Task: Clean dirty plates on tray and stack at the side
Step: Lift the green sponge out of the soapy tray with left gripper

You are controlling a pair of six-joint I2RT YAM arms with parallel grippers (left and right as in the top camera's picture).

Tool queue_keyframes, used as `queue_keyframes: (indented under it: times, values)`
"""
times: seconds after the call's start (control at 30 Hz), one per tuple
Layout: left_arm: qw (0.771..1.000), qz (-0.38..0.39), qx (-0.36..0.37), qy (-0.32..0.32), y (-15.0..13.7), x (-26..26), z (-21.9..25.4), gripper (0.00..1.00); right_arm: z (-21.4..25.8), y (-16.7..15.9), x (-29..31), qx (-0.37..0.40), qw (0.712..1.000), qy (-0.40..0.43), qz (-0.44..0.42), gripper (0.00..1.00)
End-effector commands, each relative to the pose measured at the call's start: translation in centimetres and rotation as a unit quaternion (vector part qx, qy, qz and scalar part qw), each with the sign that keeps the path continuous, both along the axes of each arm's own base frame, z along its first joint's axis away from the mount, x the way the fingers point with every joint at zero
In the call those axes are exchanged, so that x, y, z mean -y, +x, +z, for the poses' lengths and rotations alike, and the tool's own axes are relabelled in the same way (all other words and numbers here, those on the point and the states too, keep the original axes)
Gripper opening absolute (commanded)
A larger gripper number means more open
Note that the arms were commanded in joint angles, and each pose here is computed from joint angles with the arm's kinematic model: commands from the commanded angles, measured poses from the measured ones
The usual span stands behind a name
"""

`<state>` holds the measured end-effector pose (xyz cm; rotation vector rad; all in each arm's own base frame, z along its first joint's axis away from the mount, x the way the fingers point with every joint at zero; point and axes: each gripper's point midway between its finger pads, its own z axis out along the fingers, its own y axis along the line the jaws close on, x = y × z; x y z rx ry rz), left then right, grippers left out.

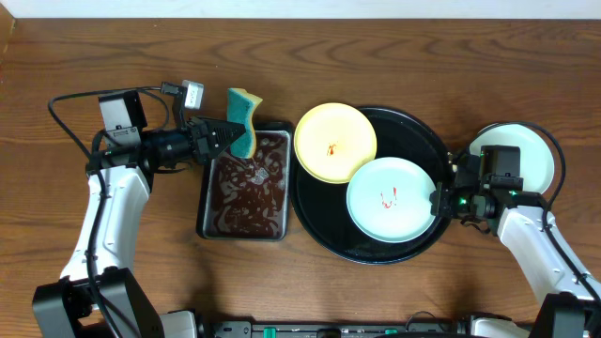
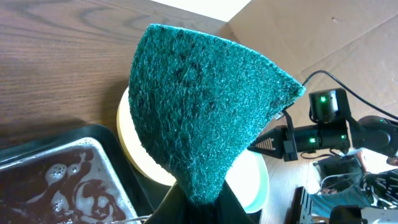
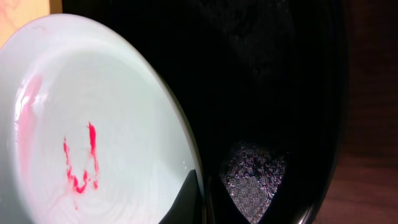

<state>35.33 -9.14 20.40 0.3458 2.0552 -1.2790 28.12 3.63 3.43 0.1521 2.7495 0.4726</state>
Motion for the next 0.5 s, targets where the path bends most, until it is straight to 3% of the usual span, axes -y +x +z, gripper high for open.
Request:
queue_keyframes:
  times: [0.0, 0.47]
  values:
    - [1.000, -0.010, -0.003, -0.017, -0.47, 0.18, -0.11, 0.07, -0.29, -0.21, -0.34, -0.005, 1.000, 0.003, 0.003, 0.01]
    - [0.999, 0.011, -0.031, -0.005, -0.05, 0.00, -0.86, 0.07, -0.29, -0.21, -0.34, -0.005, 1.000, 0.003, 0.003, 0.01]
